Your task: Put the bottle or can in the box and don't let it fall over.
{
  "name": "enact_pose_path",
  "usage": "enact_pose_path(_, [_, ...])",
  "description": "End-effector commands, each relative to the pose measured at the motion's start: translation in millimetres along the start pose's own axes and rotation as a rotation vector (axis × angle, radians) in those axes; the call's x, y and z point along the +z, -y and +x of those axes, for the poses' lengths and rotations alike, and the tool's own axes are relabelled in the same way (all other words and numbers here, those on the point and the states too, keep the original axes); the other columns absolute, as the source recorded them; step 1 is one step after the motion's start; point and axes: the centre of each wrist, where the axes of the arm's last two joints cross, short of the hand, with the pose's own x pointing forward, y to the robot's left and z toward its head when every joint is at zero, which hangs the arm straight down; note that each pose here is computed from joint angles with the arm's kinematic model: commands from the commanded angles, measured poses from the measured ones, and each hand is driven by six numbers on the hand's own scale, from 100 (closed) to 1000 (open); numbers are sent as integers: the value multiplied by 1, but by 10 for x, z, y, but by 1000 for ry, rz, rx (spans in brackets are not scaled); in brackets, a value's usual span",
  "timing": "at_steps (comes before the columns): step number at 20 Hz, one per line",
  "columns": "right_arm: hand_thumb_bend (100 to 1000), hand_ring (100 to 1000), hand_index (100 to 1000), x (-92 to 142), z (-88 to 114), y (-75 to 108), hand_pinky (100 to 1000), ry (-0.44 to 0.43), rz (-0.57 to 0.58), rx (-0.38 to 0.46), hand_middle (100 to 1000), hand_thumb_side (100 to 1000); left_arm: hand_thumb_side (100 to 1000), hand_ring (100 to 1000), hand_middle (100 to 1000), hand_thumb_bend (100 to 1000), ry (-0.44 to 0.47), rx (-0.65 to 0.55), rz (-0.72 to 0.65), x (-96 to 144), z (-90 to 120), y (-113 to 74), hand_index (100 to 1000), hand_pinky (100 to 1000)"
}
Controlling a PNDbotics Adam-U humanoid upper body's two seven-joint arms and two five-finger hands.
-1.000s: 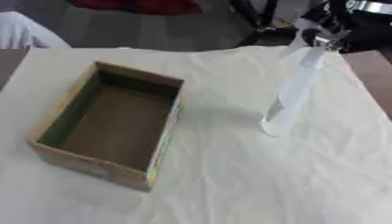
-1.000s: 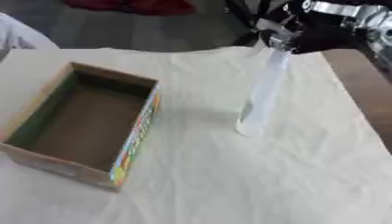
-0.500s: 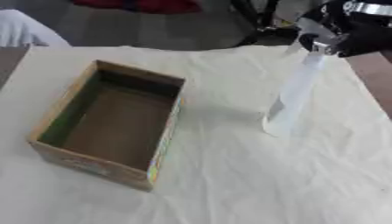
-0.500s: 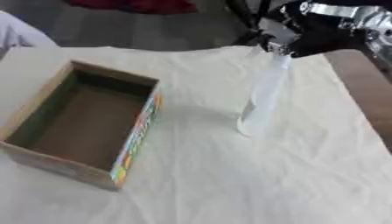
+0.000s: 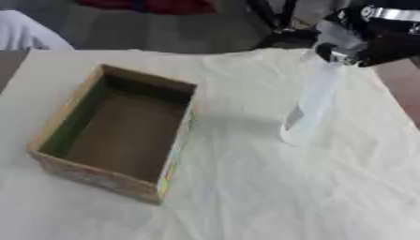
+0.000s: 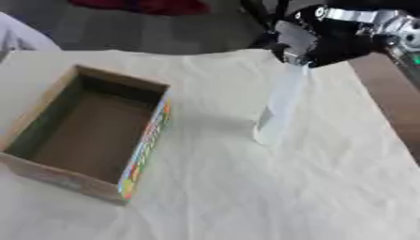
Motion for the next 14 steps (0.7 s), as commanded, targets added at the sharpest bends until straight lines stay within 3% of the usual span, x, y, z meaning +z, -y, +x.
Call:
enact_pose_path(1, [192,806,909,48,49,89,752,1,-12,30,830,509,775,586,675,100,32,-15,-12,-37,83,-9,718,848])
enact_pose_path(14, [220,787,903,22,27,65,708,-23,0,43,826,410,778,585,674,100,33,-14,-10,-38,82,-4,718,849])
